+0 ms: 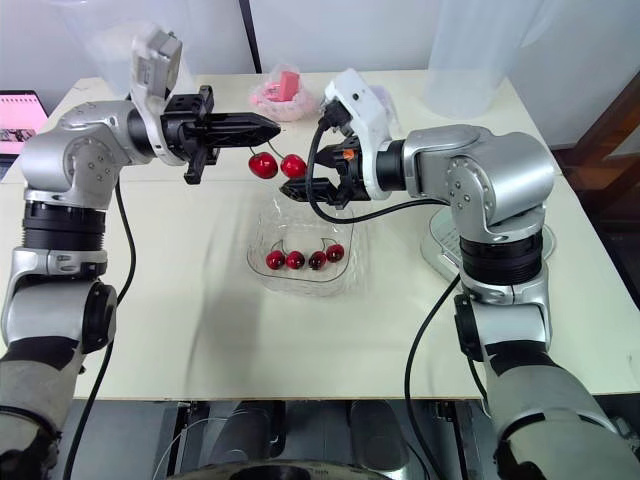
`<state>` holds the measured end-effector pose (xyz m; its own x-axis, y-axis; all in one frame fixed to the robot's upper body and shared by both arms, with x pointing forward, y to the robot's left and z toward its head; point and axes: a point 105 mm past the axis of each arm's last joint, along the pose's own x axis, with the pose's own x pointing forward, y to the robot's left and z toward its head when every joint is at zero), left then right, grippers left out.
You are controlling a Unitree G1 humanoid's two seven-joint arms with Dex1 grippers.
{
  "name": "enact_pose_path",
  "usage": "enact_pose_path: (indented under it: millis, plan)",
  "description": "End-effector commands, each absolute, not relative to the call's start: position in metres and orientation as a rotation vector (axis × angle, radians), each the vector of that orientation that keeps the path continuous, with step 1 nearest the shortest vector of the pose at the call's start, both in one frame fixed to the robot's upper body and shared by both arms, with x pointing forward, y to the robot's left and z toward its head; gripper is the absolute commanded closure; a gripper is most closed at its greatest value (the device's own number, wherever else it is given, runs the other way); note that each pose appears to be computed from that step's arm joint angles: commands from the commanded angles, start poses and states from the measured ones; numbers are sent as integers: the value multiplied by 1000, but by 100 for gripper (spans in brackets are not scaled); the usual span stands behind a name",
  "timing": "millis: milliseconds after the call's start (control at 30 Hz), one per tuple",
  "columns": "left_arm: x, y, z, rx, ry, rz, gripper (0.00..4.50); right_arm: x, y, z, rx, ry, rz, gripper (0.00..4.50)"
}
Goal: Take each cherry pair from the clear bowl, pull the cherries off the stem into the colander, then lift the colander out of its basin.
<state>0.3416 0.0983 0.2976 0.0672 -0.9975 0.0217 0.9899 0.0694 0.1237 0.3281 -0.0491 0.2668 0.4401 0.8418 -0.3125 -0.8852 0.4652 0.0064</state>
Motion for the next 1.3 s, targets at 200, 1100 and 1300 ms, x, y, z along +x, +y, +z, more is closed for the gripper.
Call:
enact_pose_path:
  millis: [200, 1100, 1300]
  plan:
    - [337, 96, 304, 134, -150, -1512, 450, 323, -38, 284, -167, 216, 1114, 30]
    - [344, 103, 339, 19, -242, -1461, 450, 318, -56, 236, -246, 378, 1067, 368]
    - [344, 104, 340, 5, -246, -1460, 450, 318, -62, 235, -229, 389, 1045, 368]
